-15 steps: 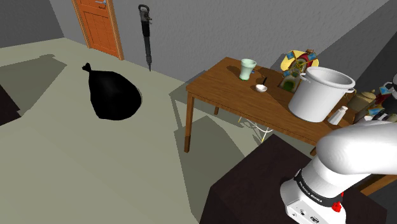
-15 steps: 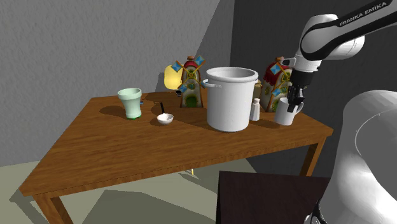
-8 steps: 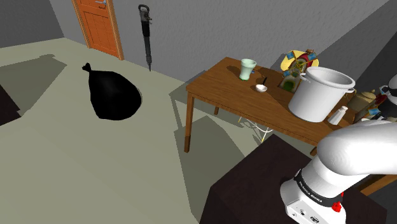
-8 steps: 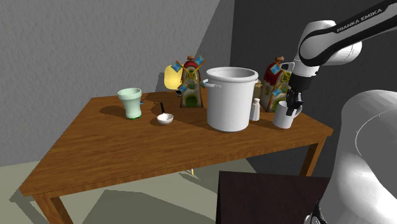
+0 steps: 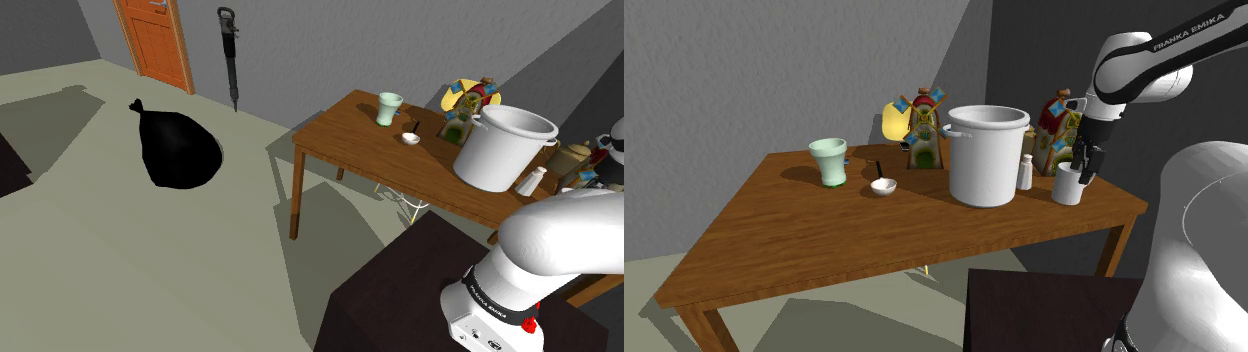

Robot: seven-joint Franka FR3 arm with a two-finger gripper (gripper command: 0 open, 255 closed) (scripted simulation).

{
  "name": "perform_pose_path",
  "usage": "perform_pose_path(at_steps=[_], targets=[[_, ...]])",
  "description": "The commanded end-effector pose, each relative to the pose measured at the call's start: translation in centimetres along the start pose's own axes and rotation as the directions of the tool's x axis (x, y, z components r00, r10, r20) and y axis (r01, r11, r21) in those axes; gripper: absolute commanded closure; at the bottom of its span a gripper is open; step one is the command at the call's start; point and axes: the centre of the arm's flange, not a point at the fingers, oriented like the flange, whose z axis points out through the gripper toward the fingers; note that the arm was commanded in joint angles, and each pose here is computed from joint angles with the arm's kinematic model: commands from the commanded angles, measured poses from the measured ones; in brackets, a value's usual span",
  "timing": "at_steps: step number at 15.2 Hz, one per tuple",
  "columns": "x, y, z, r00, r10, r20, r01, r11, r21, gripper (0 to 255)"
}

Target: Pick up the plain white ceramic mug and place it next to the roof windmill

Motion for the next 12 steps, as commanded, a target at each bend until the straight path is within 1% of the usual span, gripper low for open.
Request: perform_pose_path(at_steps=[1,5,12], targets=[[0.0,0.0,0.0,1.000,0.000,0.000,0.000,1.000,0.000,0],[0.0,0.0,-5.0,1.000,0.000,0.000,0.000,1.000,0.000,0],[0.0,0.0,-5.0,1.000,0.000,0.000,0.000,1.000,0.000,0]])
